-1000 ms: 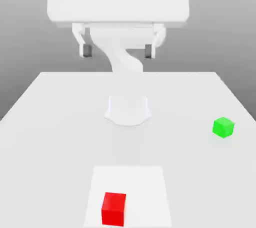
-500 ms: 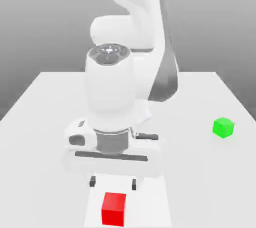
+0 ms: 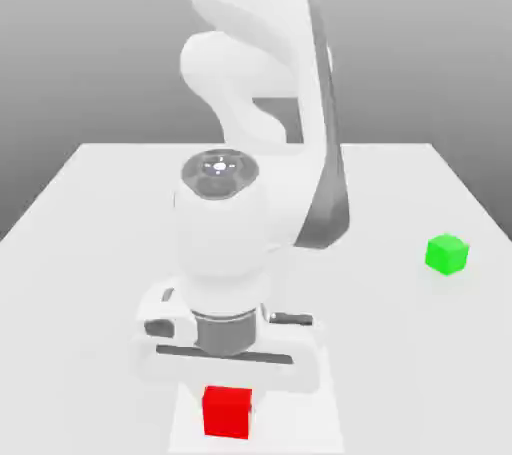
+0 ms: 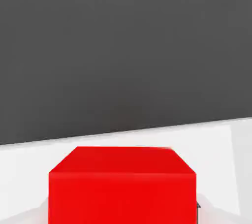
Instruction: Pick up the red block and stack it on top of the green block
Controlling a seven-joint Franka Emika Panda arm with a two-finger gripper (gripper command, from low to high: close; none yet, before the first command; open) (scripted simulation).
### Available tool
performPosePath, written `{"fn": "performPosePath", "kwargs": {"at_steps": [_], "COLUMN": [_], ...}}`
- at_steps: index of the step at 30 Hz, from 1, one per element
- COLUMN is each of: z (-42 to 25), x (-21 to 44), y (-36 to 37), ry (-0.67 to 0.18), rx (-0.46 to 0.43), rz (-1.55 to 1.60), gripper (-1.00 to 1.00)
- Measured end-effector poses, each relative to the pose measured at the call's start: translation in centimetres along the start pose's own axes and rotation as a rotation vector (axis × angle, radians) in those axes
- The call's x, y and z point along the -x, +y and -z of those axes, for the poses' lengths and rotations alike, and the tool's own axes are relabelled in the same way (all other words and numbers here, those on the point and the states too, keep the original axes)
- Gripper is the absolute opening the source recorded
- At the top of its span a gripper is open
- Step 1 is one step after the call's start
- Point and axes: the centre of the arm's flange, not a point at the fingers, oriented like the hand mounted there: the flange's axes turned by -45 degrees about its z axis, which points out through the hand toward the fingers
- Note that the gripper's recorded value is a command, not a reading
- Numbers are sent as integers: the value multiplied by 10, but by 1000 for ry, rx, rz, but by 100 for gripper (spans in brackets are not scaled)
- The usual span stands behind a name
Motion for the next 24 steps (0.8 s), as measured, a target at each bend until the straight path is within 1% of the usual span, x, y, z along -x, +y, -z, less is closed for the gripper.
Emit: {"fn": "performPosePath", "kwargs": {"at_steps": [3, 6, 9, 13, 17, 24], "z": [16, 26, 34, 42, 47, 46], "x": [17, 48, 97, 169, 241, 369], "y": [-62, -133, -206, -271, -309, -334], "ry": [2, 4, 5, 5, 5, -1], "rx": [-25, -48, -63, -72, -67, -18], "rz": [214, 474, 769, 1125, 1455, 2033], "gripper": [-100, -100, -100, -100, -100, -100]}}
